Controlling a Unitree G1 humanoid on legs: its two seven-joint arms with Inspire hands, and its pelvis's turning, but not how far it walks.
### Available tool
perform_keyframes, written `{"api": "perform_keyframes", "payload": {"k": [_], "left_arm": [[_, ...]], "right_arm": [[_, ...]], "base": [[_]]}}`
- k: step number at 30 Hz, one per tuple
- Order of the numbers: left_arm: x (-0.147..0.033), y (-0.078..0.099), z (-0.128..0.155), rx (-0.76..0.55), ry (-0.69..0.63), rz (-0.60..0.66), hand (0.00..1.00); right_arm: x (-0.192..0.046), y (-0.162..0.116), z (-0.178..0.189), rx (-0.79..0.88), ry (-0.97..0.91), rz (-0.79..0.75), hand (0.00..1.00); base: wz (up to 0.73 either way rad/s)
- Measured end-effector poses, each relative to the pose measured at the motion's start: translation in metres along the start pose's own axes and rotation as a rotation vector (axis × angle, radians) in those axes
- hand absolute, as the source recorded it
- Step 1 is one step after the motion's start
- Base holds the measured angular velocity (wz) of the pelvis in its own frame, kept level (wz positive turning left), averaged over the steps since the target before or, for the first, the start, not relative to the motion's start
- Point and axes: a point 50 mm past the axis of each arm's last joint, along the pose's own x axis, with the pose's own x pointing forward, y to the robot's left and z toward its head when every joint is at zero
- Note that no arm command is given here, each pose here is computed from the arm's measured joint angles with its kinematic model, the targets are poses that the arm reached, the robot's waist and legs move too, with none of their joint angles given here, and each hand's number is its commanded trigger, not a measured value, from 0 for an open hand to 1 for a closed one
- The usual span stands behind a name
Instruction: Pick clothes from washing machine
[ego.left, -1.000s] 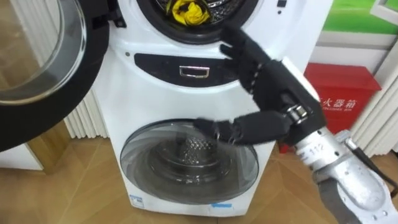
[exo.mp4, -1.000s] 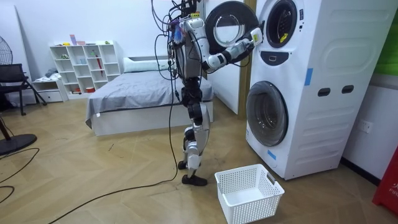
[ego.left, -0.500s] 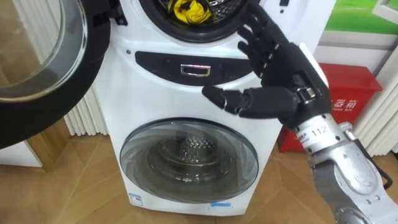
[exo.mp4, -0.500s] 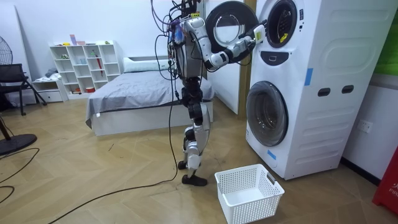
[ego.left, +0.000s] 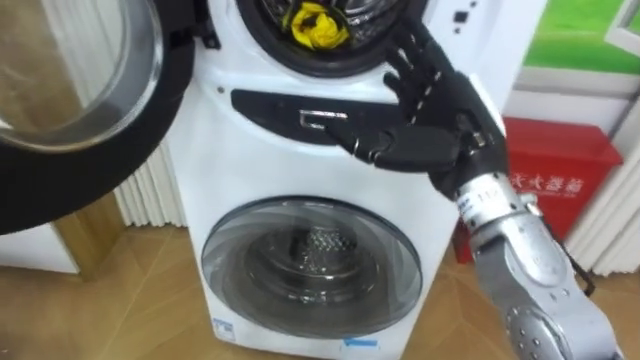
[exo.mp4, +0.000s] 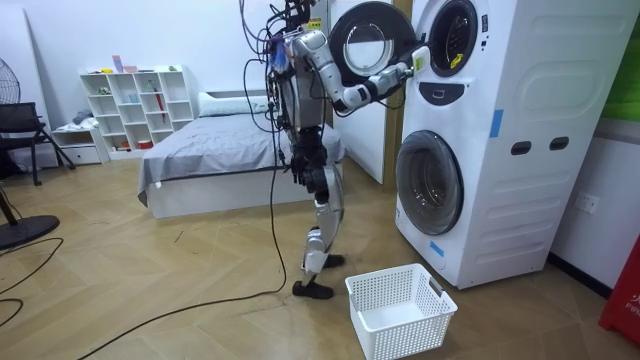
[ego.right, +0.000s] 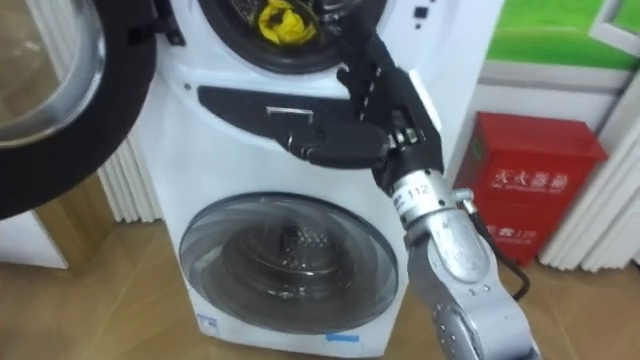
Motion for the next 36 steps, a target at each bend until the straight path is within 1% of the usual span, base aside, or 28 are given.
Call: {"api": "perform_keyframes", "payload": {"k": [3, 6, 7, 9, 11, 14, 17, 20, 23, 26, 28, 29, 31, 32, 34, 36], "left_arm": [[-0.001, 0.000, -0.008, 0.003, 0.017, -0.010, 0.00], [-0.001, -0.003, -0.005, -0.001, 0.013, -0.031, 0.00], [0.000, -0.002, 0.002, -0.004, -0.004, -0.032, 0.00], [0.000, 0.000, 0.003, -0.004, -0.008, -0.027, 0.00], [0.001, 0.000, 0.005, -0.004, -0.009, -0.029, 0.00], [0.003, 0.003, 0.022, -0.010, -0.047, -0.021, 0.00], [0.005, 0.014, 0.047, -0.009, -0.106, 0.012, 0.00], [0.003, 0.025, 0.077, -0.017, -0.216, 0.047, 0.00], [0.001, 0.027, 0.086, -0.015, -0.259, 0.052, 0.00], [0.002, 0.020, 0.078, -0.013, -0.246, 0.032, 0.00], [0.001, 0.013, 0.061, -0.007, -0.205, 0.016, 0.00], [0.002, 0.013, 0.056, -0.004, -0.191, 0.015, 0.00], [0.002, 0.012, 0.036, 0.008, -0.126, 0.016, 0.00], [0.002, 0.013, 0.032, 0.011, -0.113, 0.017, 0.00], [0.001, 0.011, 0.016, 0.026, -0.071, 0.016, 0.00], [0.001, 0.008, 0.009, 0.027, -0.050, 0.008, 0.00]], "right_arm": [[0.001, -0.002, 0.003, 0.003, -0.009, -0.006, 0.00], [0.002, -0.004, 0.005, 0.023, -0.010, -0.025, 0.00], [0.002, -0.004, 0.005, 0.030, -0.010, -0.027, 0.00], [0.002, -0.005, 0.006, 0.020, -0.013, -0.028, 0.00], [0.001, -0.012, 0.010, -0.008, -0.020, -0.042, 0.00], [0.000, -0.017, 0.012, -0.036, -0.036, -0.068, 0.00], [-0.005, -0.018, 0.008, -0.040, -0.037, -0.078, 0.00], [-0.018, -0.022, -0.004, -0.046, -0.007, -0.092, 0.00], [-0.017, -0.018, -0.004, -0.041, 0.002, -0.049, 0.00], [-0.017, -0.016, -0.008, -0.041, 0.029, -0.020, 0.00], [-0.018, -0.014, -0.008, -0.034, 0.035, 0.001, 0.00], [-0.018, -0.013, -0.007, -0.033, 0.031, 0.009, 0.00], [-0.018, -0.012, -0.006, -0.033, 0.031, 0.034, 0.00], [-0.018, -0.013, -0.006, -0.036, 0.031, 0.038, 0.00], [-0.019, -0.010, -0.007, -0.042, 0.041, 0.060, 0.00], [-0.019, -0.010, -0.007, -0.047, 0.046, 0.070, 0.00]], "base": [[0.12], [0.12], [-0.11], [-0.11], [-0.05], [-0.12], [-0.19], [-0.19], [-0.27], [0.12], [0.19], [0.06], [0.07], [0.04], [0.00], [0.06]]}}
